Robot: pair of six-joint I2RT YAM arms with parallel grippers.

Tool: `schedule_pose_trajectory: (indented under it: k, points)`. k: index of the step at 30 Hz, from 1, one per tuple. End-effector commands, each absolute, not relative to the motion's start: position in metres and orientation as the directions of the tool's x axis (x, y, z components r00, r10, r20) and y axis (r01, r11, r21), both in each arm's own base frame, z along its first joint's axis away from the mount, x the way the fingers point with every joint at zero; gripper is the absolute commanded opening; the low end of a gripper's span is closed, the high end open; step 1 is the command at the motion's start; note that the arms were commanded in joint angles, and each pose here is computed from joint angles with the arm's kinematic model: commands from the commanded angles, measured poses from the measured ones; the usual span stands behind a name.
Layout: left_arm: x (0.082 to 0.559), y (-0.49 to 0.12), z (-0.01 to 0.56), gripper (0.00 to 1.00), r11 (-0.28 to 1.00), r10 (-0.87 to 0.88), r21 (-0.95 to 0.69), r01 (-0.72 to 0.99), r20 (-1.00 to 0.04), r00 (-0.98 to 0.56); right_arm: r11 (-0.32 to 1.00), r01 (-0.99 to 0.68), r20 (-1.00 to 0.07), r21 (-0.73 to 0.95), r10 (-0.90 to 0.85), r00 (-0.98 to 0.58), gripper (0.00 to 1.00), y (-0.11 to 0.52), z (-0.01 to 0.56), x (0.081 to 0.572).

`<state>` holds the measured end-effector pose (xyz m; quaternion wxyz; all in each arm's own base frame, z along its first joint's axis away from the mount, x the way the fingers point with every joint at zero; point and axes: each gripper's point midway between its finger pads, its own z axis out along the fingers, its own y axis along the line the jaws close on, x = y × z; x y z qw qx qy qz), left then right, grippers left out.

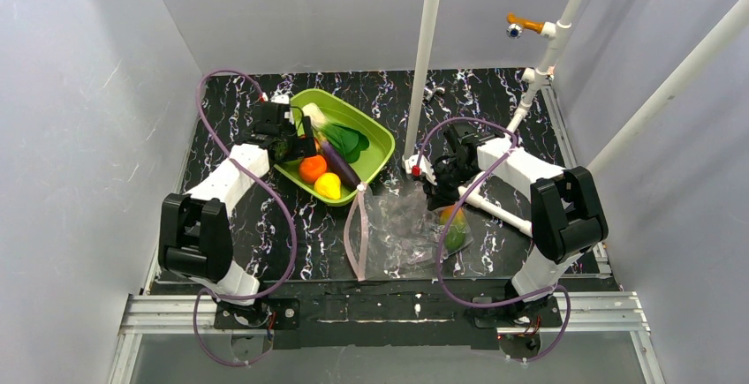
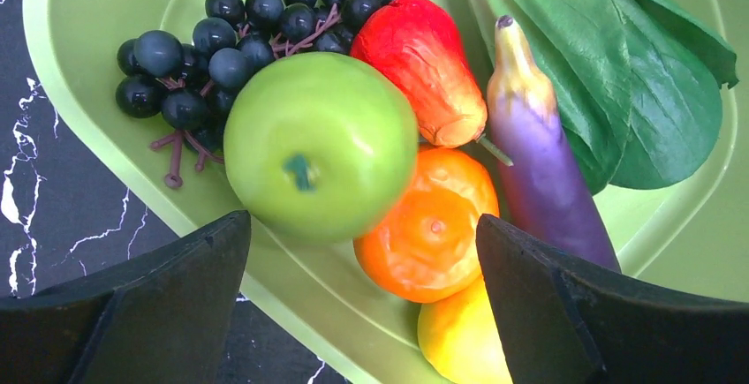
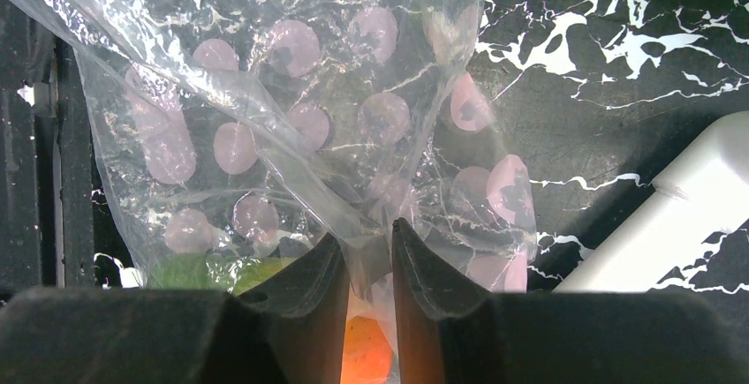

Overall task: Open the zip-top bag and remove the fake food
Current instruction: Place the fake fruit in the bin.

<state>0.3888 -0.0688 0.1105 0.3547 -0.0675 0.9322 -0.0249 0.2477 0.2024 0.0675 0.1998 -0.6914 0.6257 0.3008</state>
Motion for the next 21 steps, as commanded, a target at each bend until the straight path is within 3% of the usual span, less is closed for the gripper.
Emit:
schedule_pose_trajectory:
  k: [1, 14, 21]
  points:
    - [0.388, -0.069, 0.145, 0.98, 0.988, -0.151, -0.123, -0.091, -0.703, -0.695, -0.139, -0.986, -0.684, 0.095, -0.728, 0.036, 0.31, 0.204, 0.072, 0.246]
    - [0.337, -0.087, 0.189, 0.98, 0.946, -0.258, -0.324, 0.009, -0.769, -0.585, -0.159, -0.986, -0.728, 0.052, -0.682, 0.072, 0.35, 0.21, 0.089, 0.241]
    - [0.294, -0.122, 0.203, 0.98, 0.83, -0.378, -0.548, 0.108, -0.694, -0.612, -0.17, -0.985, -0.749, 0.005, -0.654, 0.109, 0.44, 0.211, 0.101, 0.238]
